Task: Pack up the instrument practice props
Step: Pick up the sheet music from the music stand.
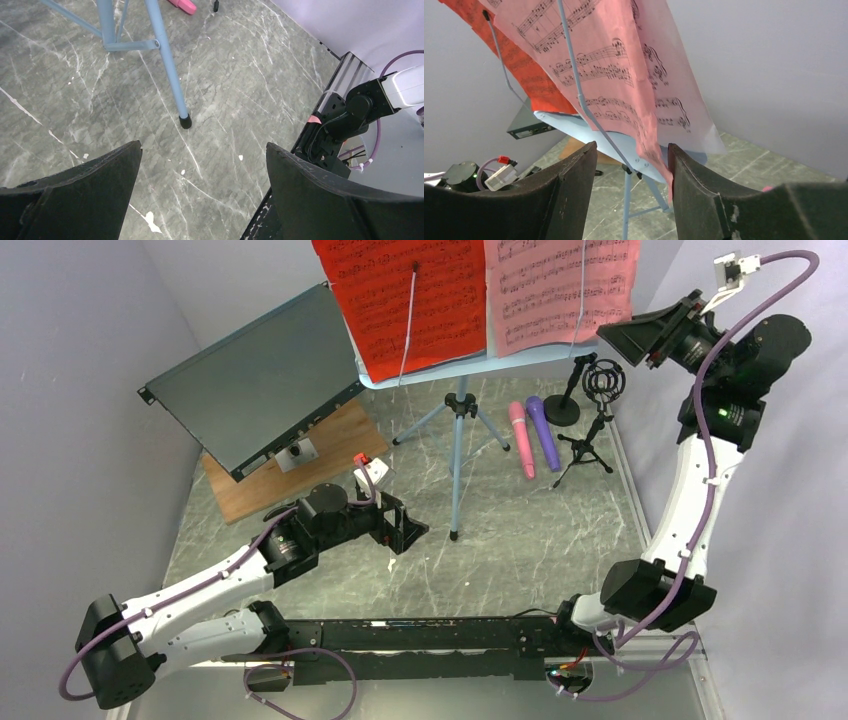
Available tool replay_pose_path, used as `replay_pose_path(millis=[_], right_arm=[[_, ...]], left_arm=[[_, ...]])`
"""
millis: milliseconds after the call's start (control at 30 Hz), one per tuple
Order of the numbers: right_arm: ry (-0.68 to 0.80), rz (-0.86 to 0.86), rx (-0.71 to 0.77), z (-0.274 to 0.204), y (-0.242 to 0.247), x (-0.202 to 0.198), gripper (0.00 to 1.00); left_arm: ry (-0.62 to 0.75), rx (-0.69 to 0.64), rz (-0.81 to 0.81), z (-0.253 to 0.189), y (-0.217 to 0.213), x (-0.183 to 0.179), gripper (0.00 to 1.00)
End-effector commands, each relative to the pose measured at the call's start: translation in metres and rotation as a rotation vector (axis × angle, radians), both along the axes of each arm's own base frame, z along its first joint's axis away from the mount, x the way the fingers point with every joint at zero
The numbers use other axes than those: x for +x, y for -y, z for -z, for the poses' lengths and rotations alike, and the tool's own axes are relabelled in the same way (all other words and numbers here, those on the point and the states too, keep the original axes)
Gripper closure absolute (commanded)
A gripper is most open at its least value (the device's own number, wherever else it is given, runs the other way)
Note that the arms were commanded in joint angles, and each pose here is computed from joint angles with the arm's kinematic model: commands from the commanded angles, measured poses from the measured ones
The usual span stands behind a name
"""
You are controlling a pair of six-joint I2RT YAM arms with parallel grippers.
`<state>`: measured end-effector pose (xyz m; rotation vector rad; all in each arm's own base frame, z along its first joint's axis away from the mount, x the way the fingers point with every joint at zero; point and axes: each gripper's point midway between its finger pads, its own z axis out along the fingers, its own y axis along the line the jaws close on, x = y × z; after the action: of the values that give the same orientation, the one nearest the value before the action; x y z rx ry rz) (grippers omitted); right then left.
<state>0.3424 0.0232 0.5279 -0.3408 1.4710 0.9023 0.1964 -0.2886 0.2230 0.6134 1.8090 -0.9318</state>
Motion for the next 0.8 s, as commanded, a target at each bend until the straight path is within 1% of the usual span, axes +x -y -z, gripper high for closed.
replay_pose_path(millis=[0, 100, 200, 300, 367, 400, 467, 533, 667, 767], right_arm=[[0.115, -0.038, -0.043, -0.032, -0.019, -0.009, 0.44], [0.126, -0.023, -0.038, -0.038, -0.017, 0.0, 0.44], [0.144, -0.011, -0.037, -0.045, -0.014, 0.008, 0.48], [0.171, -0.014, -0.039, -0.054, -0.015, 0.012, 0.57], [0.183, -0.021, -0.038, -0.057, -0.016, 0.014, 0.65], [0.19, -0.024, -0.039, -0.059, -0.017, 0.014, 0.7], [0.204, -0.03, -0.043, -0.063, -0.018, 0.015, 0.83], [0.218, -0.027, -0.053, -0.066, -0.018, 0.014, 1.0], [0.249, 0.087, -0.073, -0.081, 0.005, 0.014, 1.0], [0.278, 0.201, -0.055, -0.1, 0.042, 0.006, 1.0]], left_arm=[[0.015, -0.033, 0.008, -0.013, 0.002, 0.0, 0.0], [0.01, -0.034, 0.009, -0.013, 0.003, 0.0, 0.01], [0.007, -0.035, 0.006, -0.013, 0.003, 0.0, 0.0], [0.003, -0.036, 0.004, -0.013, 0.003, 0.001, 0.0], [-0.001, -0.037, 0.004, -0.013, 0.003, 0.0, 0.01], [-0.004, -0.037, 0.002, -0.012, 0.003, 0.001, 0.01], [-0.01, -0.04, 0.004, -0.012, 0.005, 0.0, 0.01], [-0.014, -0.039, 0.005, -0.011, 0.006, 0.001, 0.01], [-0.019, -0.037, 0.007, -0.011, 0.006, 0.001, 0.01], [-0.018, -0.038, 0.007, -0.012, 0.006, 0.0, 0.01]])
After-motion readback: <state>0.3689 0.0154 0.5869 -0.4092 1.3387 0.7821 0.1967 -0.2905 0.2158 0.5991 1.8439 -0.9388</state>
